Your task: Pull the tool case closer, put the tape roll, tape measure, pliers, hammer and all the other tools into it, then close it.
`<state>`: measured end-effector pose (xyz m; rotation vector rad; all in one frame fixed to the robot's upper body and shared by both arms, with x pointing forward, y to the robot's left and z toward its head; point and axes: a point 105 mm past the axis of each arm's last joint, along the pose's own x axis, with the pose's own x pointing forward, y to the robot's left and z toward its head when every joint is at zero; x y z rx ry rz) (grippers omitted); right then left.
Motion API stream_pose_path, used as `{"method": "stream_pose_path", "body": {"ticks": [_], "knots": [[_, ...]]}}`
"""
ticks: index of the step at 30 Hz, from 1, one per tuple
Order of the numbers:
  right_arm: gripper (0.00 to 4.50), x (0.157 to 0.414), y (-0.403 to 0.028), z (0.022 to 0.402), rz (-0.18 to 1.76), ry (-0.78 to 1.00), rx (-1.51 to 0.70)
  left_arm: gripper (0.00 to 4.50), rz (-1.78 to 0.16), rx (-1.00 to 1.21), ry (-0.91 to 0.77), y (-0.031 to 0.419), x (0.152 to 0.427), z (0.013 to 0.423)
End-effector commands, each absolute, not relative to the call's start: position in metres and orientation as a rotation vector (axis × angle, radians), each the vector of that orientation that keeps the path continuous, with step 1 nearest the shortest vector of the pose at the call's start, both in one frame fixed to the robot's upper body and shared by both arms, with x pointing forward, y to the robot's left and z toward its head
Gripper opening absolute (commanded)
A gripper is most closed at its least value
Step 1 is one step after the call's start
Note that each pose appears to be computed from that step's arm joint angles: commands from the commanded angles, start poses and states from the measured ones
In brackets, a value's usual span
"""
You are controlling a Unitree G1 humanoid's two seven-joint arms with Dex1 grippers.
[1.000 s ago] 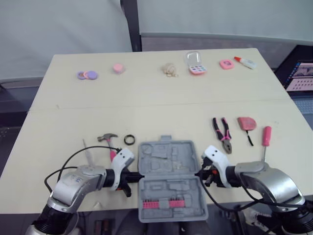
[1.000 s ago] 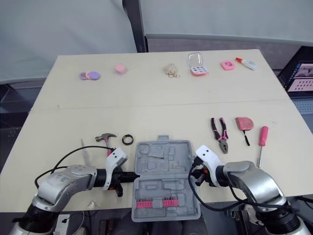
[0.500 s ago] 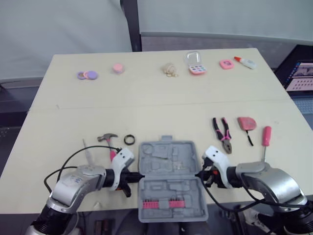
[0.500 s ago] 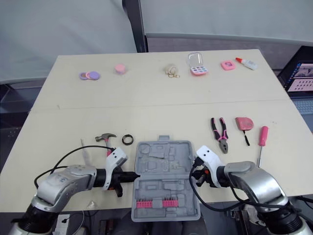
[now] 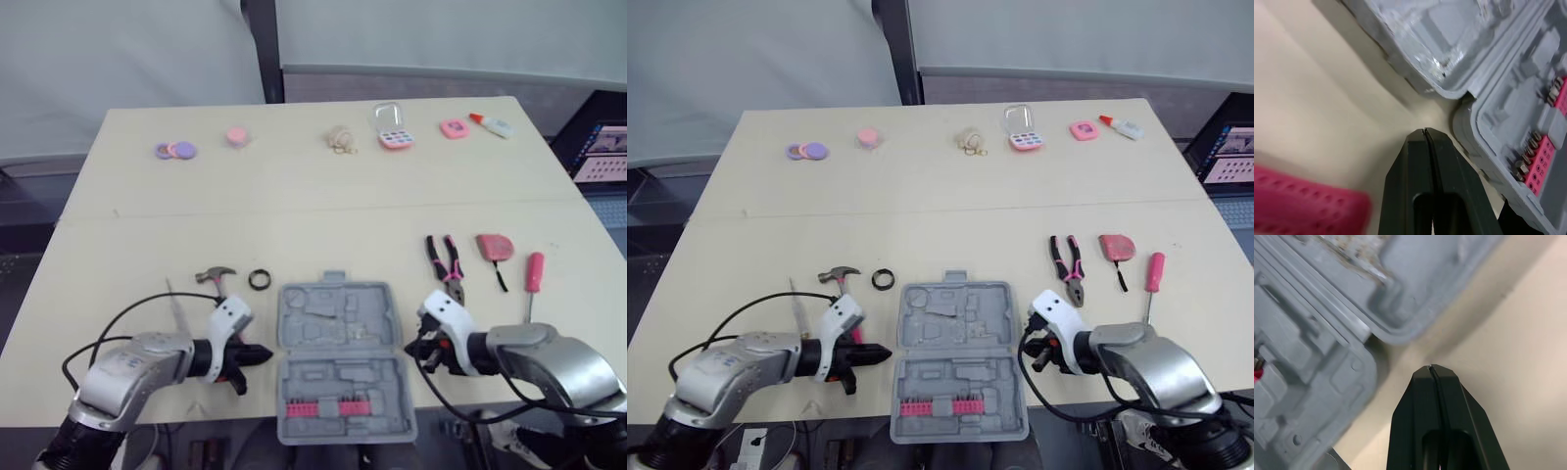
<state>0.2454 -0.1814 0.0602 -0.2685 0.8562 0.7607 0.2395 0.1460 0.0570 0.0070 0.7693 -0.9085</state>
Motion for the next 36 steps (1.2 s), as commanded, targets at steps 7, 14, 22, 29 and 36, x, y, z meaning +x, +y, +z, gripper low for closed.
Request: {"method": "stream_pose_path", "body": {"ticks": [7, 14, 22, 29, 36], "knots": [[0.01, 0.211, -0.187, 0.105, 0.844, 0.732, -0.279, 0.06, -1.066, -0.12, 0.458, 0.163, 0.212, 0.135], [0.01, 0.199, -0.215, 0.144, 0.747, 0.507, -0.249, 0.06, -0.968, -0.075, 0.249, 0.208, 0.184, 0.147], [0.01, 0.168, -0.222, 0.129, 0.743, 0.475, -0.186, 0.06, -0.808, 0.047, 0.304, 0.261, 0.151, 0.106], [0.01, 0.158, -0.23, 0.112, 0.699, 0.504, -0.11, 0.06, -0.768, 0.085, 0.338, 0.28, 0.13, 0.087], [1.88, 0.16, -0.239, 0.105, 0.652, 0.529, -0.111, 2.45, -0.753, 0.061, 0.365, 0.284, 0.126, 0.08]]}}
